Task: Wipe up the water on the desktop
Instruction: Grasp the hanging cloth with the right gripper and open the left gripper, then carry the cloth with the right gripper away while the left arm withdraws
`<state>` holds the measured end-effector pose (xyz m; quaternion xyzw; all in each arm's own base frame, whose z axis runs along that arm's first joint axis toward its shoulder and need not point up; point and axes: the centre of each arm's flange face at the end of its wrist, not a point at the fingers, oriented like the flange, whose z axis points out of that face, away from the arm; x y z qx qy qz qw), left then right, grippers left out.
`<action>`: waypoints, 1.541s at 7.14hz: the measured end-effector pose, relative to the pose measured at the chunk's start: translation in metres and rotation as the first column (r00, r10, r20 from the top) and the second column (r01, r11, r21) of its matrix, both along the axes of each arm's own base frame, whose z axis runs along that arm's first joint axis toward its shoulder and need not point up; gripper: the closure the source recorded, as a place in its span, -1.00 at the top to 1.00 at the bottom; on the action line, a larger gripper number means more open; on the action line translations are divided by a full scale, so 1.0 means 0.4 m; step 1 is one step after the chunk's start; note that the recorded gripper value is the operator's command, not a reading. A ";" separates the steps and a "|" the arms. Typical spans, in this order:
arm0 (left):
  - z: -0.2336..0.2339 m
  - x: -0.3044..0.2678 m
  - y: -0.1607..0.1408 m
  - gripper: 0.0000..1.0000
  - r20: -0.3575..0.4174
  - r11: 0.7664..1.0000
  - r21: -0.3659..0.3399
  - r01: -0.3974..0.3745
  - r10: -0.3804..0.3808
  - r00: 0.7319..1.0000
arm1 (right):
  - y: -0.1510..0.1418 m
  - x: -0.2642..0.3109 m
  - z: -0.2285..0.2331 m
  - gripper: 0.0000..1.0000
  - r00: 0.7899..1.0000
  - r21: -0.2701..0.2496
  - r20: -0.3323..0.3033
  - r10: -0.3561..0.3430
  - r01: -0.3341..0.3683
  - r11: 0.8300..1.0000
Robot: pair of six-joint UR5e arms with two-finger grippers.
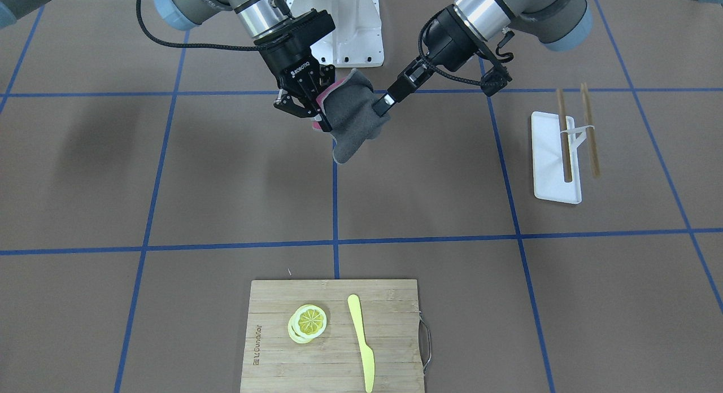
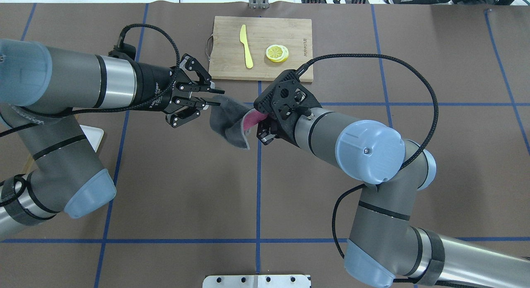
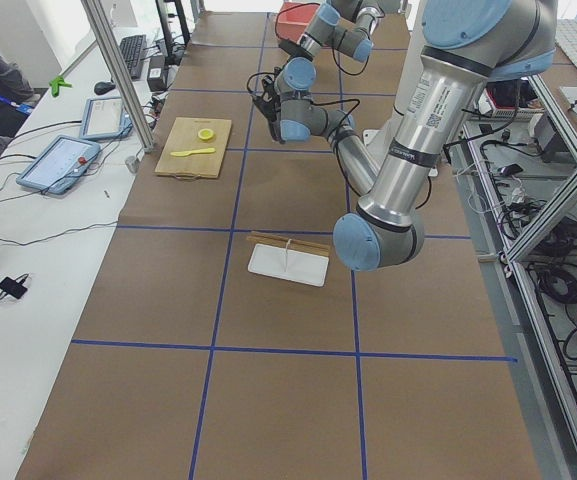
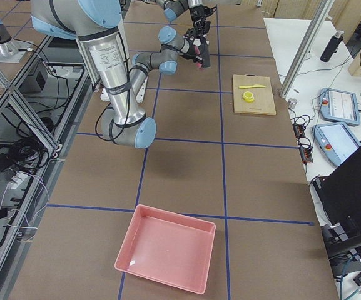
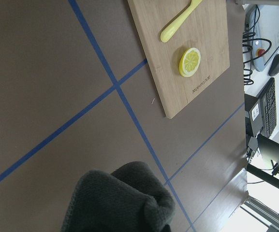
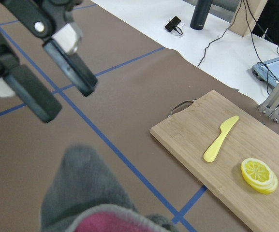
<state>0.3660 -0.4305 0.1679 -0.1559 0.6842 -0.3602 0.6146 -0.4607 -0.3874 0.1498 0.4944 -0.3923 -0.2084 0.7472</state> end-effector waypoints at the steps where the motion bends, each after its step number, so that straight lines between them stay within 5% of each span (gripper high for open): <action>1: 0.020 0.001 0.000 0.97 0.027 0.999 0.035 -0.011 0.010 1.000 | -0.028 0.025 0.000 -1.00 1.000 -0.003 0.003 0.023 -0.023 1.000; 4: 0.112 -0.087 -0.051 0.97 0.163 0.975 0.199 -0.095 0.063 0.985 | -0.141 0.130 0.026 -1.00 0.992 -0.034 -0.012 0.125 -0.125 0.992; 6: 0.207 -0.204 -0.113 0.97 0.319 0.921 0.341 -0.187 0.074 0.945 | -0.229 0.220 0.075 -1.00 0.985 -0.120 -0.056 0.166 -0.171 0.978; 9: 0.478 -0.400 -0.144 0.97 0.563 0.764 0.527 -0.372 0.015 0.827 | -0.337 0.382 0.178 -1.00 0.983 -0.276 -0.132 0.128 -0.160 0.948; 11: 0.600 -0.564 -0.188 0.97 0.713 0.672 0.528 -0.520 -0.018 0.701 | -0.364 0.472 0.262 -1.00 0.987 -0.359 -0.141 0.081 -0.127 0.925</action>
